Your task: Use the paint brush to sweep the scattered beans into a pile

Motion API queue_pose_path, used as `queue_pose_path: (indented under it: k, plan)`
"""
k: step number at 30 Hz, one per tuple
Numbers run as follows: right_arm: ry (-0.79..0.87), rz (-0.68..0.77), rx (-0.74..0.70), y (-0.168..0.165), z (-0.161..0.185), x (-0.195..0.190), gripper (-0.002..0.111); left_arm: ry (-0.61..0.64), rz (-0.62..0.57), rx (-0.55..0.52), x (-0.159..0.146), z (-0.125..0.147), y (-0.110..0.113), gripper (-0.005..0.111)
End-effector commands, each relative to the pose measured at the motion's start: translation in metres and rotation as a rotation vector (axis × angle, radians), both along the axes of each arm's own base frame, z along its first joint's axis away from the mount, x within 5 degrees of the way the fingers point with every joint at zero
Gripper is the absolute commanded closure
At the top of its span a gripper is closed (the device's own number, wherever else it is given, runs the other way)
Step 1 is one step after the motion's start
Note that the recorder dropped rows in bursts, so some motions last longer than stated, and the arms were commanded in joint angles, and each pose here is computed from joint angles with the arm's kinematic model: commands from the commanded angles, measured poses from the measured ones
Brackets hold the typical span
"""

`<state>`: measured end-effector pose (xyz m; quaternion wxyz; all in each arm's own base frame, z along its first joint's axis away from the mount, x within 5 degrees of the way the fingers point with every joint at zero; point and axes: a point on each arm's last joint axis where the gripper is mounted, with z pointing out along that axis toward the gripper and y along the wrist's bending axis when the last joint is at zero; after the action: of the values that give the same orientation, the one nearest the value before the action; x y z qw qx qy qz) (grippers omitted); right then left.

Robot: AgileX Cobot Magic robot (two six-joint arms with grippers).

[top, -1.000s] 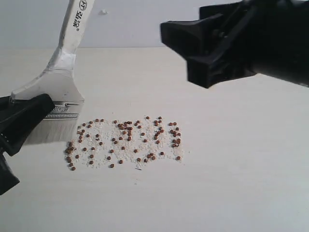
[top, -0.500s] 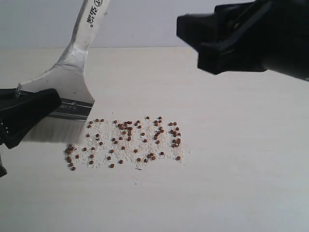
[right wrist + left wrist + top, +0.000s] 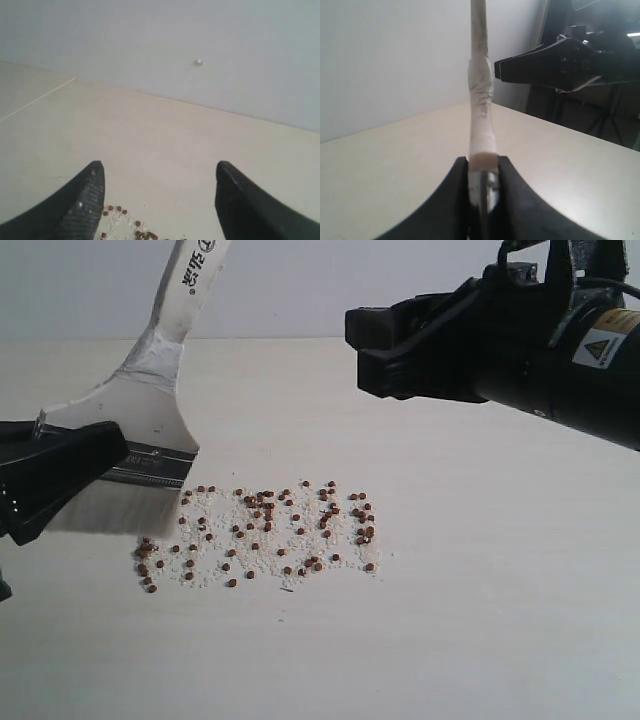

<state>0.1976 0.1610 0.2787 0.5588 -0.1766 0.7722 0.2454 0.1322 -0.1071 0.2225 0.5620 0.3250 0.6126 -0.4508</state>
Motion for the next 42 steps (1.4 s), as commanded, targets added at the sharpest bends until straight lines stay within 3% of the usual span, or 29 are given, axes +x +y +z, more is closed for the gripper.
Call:
queue_pose_path:
  k: [1, 7, 9, 11, 14, 18, 22, 34, 42]
  plan:
    - [0.068, -0.020, 0.121, 0.003, 0.002, 0.000, 0.049, -0.075, 0.013, -0.001, 0.002, 0.004, 0.000, 0.107]
    - [0.137, 0.142, 0.287, 0.028, 0.009, -0.022, 0.046, -0.192, 0.036, 0.041, 0.003, 0.005, 0.001, 0.107]
    - [0.102, 0.212, 0.488, 0.034, 0.025, -0.026, 0.044, -0.239, 0.043, 0.072, 0.003, 0.004, 0.001, 0.107]
    - [0.102, 0.196, 0.531, 0.033, 0.028, -0.025, 0.044, -0.255, 0.077, 0.079, 0.003, 0.002, 0.003, 0.107]
    - [0.105, 0.236, 0.469, 0.041, 0.018, -0.025, 0.037, -0.255, 0.139, 0.072, 0.003, -0.001, 0.007, 0.107]
    - [0.095, 0.301, 0.504, 0.062, 0.006, -0.023, 0.037, -0.247, 0.140, 0.062, 0.003, -0.002, 0.007, 0.107]
    - [0.076, 0.339, 0.505, 0.082, -0.007, -0.012, 0.037, -0.223, 0.229, 0.036, 0.002, -0.007, 0.014, 0.107]
    - [0.093, 0.328, 0.480, 0.103, -0.030, 0.007, 0.037, -0.212, 0.216, 0.058, 0.000, -0.010, 0.013, 0.107]
    - [0.052, 0.354, 0.522, 0.109, -0.024, 0.010, 0.036, -0.209, 0.220, 0.067, 0.000, -0.011, 0.014, 0.107]
